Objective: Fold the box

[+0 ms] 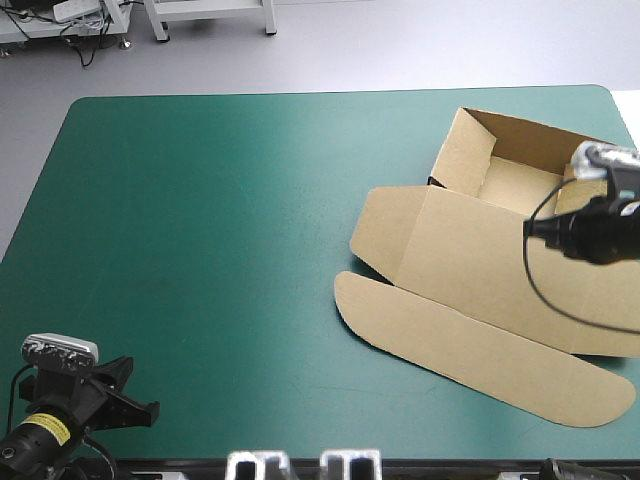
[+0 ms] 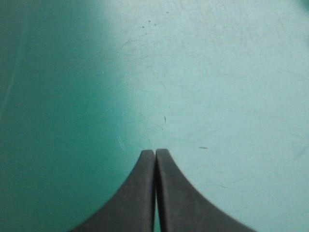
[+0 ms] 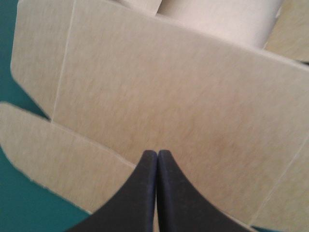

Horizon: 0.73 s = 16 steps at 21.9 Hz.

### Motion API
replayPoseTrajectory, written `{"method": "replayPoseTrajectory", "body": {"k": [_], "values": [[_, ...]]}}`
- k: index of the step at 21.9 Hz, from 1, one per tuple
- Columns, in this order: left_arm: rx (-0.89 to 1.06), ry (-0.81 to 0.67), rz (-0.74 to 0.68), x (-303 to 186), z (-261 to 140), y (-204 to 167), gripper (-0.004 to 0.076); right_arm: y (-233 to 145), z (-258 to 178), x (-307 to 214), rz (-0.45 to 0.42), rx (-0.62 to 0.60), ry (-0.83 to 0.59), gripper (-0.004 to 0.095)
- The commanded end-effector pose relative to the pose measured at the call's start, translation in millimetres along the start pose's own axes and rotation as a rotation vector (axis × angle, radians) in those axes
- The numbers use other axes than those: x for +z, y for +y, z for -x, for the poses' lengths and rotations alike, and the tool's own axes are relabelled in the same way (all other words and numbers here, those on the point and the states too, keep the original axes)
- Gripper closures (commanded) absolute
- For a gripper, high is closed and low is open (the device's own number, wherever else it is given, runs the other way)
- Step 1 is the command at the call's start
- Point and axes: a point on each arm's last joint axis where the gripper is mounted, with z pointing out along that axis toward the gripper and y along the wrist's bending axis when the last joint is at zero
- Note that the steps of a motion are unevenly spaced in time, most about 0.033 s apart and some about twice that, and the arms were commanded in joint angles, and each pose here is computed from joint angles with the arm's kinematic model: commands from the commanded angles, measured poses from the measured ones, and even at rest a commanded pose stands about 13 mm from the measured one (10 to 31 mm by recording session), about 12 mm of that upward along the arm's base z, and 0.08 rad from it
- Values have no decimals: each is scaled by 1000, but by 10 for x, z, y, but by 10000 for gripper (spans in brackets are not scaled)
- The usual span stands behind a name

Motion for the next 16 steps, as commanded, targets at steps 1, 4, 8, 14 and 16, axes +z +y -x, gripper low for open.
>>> {"method": "replayPoseTrajectory", "body": {"k": [1,4,8,14,16], "values": [[7,-122,-15,-97,95,-7,734,185,-336,-132,29,-73,-58,923],[8,-136,-15,-121,82,-5,734,219,-765,-179,-17,-92,-159,923],[9,-138,-17,-124,80,-6,734,139,-1283,-92,-138,-121,-196,923],[9,-138,-17,-124,80,-6,734,38,-1657,237,-176,-63,-205,923],[9,-138,-17,-124,80,-6,734,39,-1653,228,-177,-58,-217,923]]}}
